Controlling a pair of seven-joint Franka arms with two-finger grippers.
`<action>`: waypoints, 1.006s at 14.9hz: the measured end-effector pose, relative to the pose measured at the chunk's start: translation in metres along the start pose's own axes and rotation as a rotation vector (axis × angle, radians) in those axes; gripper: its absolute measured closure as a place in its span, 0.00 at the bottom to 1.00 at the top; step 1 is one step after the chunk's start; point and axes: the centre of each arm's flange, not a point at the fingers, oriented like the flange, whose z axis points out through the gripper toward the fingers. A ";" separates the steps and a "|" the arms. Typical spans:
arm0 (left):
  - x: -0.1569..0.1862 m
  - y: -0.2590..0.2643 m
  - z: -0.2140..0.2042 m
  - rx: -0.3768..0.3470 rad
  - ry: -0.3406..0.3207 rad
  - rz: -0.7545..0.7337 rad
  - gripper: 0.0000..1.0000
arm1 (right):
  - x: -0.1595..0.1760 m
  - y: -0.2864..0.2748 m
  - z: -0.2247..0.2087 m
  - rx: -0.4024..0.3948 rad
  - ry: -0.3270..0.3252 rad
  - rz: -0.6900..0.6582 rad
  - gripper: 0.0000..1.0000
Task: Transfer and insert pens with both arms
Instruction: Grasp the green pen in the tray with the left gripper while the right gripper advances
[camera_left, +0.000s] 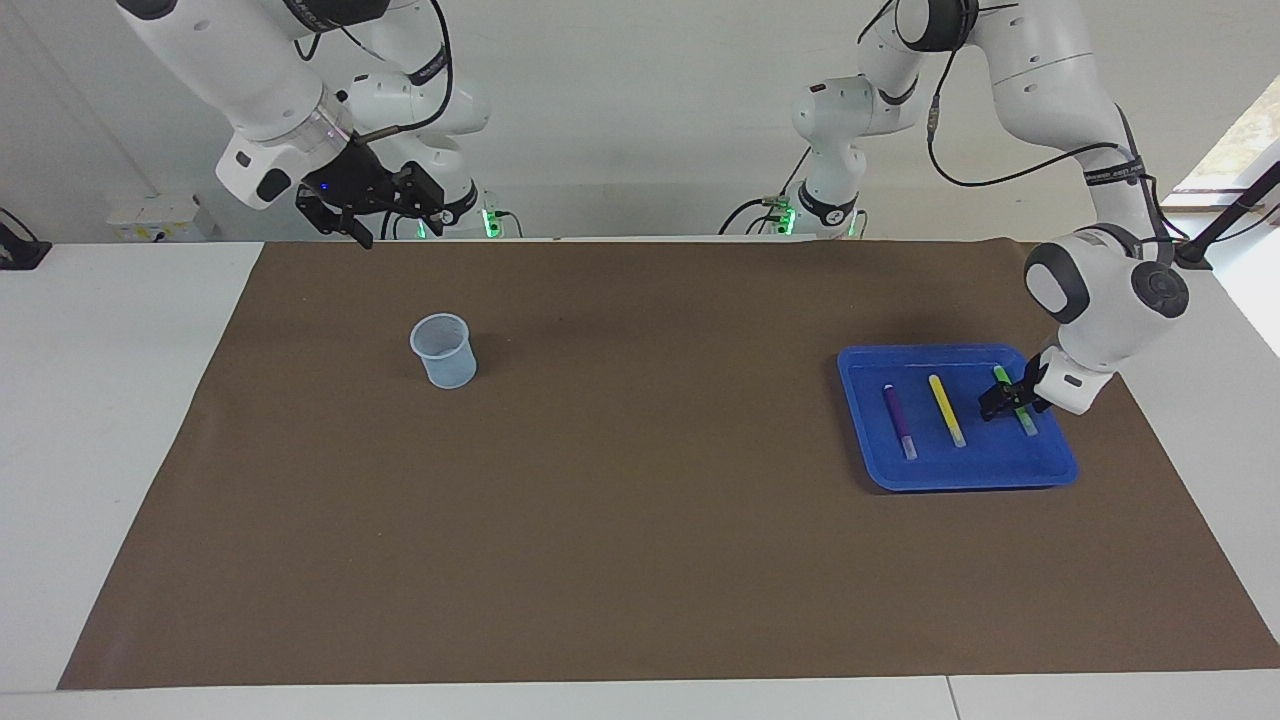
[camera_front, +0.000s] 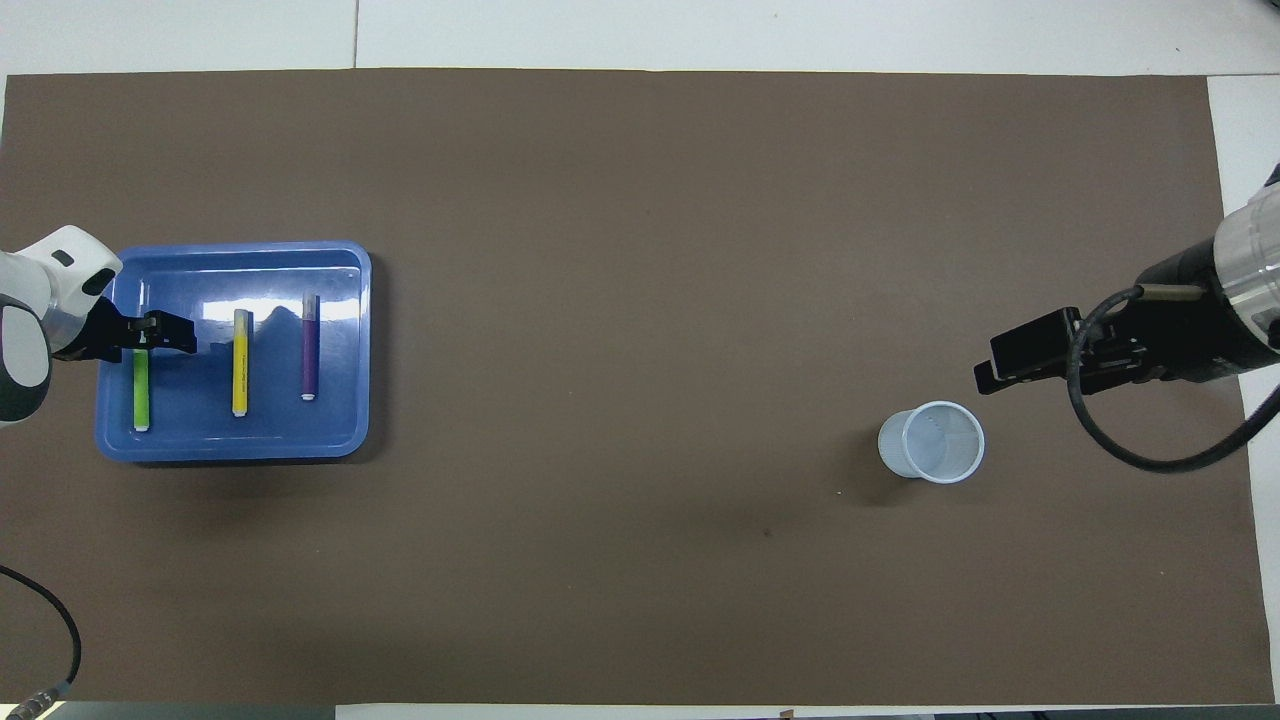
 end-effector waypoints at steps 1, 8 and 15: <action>0.000 0.000 0.000 0.000 0.000 0.000 0.00 | 0.000 -0.003 0.004 0.038 0.010 -0.002 0.00; 0.000 0.000 0.002 0.000 -0.003 0.000 0.01 | -0.007 -0.018 0.021 0.186 0.020 0.088 0.00; -0.004 0.001 0.011 -0.003 -0.022 0.000 0.09 | -0.020 -0.068 0.064 0.409 0.063 0.224 0.00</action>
